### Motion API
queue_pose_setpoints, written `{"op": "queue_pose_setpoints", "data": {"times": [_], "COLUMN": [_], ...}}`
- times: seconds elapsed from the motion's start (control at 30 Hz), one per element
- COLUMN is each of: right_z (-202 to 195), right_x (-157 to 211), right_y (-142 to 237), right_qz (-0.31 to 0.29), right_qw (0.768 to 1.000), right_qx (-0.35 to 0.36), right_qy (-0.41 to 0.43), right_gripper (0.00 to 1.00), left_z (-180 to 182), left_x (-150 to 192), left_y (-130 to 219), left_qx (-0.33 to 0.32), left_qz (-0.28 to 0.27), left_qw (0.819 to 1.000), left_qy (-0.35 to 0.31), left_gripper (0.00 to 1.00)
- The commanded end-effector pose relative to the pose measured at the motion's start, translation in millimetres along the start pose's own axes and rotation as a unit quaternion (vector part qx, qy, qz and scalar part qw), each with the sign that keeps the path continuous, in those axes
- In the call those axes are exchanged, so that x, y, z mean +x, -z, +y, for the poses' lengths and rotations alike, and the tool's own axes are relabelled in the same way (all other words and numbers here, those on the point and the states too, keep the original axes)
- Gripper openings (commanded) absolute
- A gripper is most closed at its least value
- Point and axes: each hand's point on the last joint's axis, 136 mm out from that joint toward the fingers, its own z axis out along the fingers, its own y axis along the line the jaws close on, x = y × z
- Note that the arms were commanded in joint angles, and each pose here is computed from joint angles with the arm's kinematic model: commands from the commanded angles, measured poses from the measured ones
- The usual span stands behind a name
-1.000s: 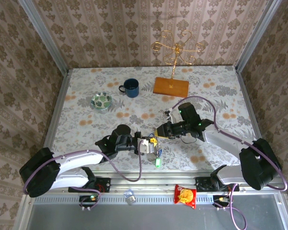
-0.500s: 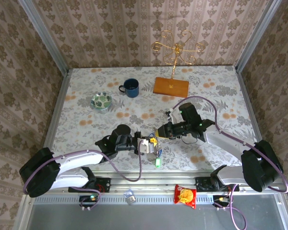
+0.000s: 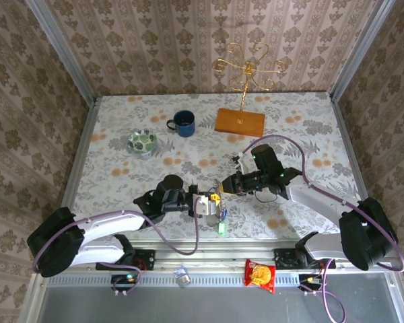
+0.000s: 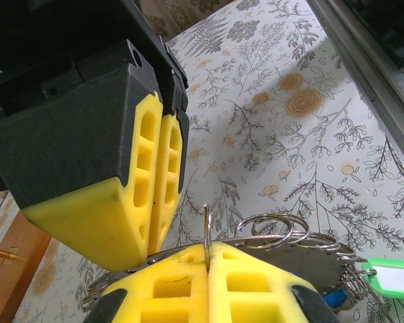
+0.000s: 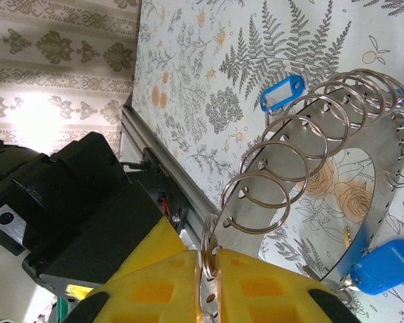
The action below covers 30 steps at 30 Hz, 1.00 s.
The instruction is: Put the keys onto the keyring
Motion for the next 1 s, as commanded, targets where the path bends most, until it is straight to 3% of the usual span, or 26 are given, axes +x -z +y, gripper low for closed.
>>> {"op": "queue_pose_setpoints", "data": {"times": [0.0,0.63,0.97], "right_z": [9,19,-1], "right_x": [-6,-8,-2], "right_y": [4,21,16], "right_qz": [-0.01,-0.031,-0.022], "right_qw": [1.0,0.997,0.997], "right_qx": [-0.003,0.024,0.053], "right_qy": [0.015,0.064,0.061], "right_gripper": [0.15,0.02,0.0], "left_z": [-2,-4,-3], "left_x": [-3,0,1], "left_y": [2,2,2], "left_qx": [-0.001,0.0,-0.003], "left_qz": [-0.006,-0.001,0.004], "left_qw": [1.0,1.0,1.0], "left_qy": [-0.015,-0.013,-0.017], "left_gripper": [0.0,0.0,0.0]}}
